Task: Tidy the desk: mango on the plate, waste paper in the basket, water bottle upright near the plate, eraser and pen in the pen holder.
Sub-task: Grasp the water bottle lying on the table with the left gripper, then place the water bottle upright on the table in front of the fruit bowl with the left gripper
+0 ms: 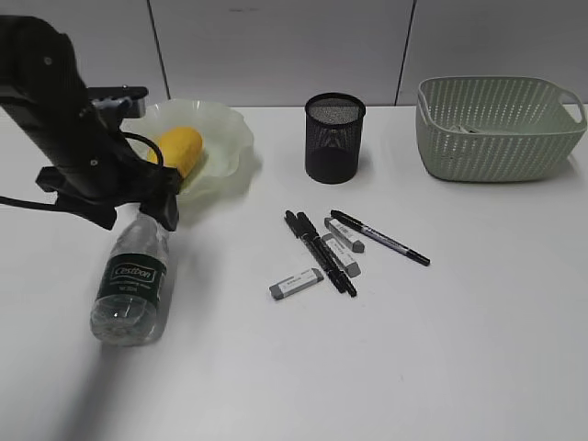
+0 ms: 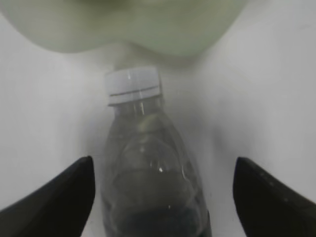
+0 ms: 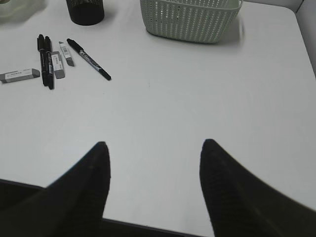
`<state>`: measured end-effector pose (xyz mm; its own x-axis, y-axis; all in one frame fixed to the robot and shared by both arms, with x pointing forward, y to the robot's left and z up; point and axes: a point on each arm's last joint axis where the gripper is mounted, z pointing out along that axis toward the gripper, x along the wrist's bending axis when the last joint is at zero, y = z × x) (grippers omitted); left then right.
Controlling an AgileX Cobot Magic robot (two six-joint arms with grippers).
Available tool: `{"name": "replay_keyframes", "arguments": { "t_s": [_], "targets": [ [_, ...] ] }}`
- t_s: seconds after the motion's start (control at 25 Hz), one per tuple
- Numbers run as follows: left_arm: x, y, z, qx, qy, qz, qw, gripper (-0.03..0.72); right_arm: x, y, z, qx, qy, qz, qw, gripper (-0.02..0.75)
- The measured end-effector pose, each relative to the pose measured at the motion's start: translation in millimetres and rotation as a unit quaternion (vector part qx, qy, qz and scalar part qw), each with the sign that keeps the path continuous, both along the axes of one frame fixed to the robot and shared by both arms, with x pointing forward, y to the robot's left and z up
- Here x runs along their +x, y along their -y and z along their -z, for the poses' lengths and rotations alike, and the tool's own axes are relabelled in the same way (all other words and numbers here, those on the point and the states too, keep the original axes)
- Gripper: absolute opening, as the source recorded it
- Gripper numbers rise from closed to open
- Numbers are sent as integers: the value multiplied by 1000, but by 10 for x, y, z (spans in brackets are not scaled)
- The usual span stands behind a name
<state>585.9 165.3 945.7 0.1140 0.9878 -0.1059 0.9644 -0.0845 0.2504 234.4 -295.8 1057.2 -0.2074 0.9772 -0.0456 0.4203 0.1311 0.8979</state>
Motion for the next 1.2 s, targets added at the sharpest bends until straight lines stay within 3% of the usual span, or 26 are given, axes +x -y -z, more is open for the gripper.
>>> {"name": "replay_keyframes", "arguments": {
  "t_s": [0.12,0.24,0.32,0.4,0.52,0.56,0.6,0.68,0.72,0.76,0.8,0.96,1.04,1.2],
  "targets": [
    [85,29,226,9,-30,-16,999,590,0,0,-1,0,0,0,1000,447],
    [105,36,327,14,-42,-19,999,396,0,0,-1,0,0,0,1000,442],
    [100,36,289,11,-34,-19,999,383,0,0,-1,0,0,0,1000,440],
    [15,22,219,13,-6,-6,1000,383,0,0,-1,0,0,0,1000,441],
    [-302,-34,-98,-20,112,15,993,382,0,0,-1,0,0,0,1000,440],
    [-435,-76,-258,-40,173,22,984,377,1,0,-1,0,1,0,1000,438],
    [-578,-127,-362,-64,243,30,967,370,1,0,-1,0,1,0,1000,438],
    [-801,-253,-421,-102,368,50,923,360,1,0,-1,0,1,0,1000,437],
    [-845,-301,-454,-118,429,57,894,360,1,0,-1,0,1,0,1000,437],
    [-882,-364,-416,-124,466,56,874,360,1,0,-1,0,1,0,1000,437],
    [-898,-420,-358,-123,484,55,865,360,1,0,-1,0,1,0,1000,436],
    [-825,-498,18,-107,467,46,877,360,1,0,-1,0,1,0,1000,437],
    [-781,-472,197,-112,464,50,878,360,1,0,-1,0,1,0,1000,437],
    [-736,-382,337,-139,501,87,850,359,1,0,-1,0,1,0,1000,437]
  ]
}}
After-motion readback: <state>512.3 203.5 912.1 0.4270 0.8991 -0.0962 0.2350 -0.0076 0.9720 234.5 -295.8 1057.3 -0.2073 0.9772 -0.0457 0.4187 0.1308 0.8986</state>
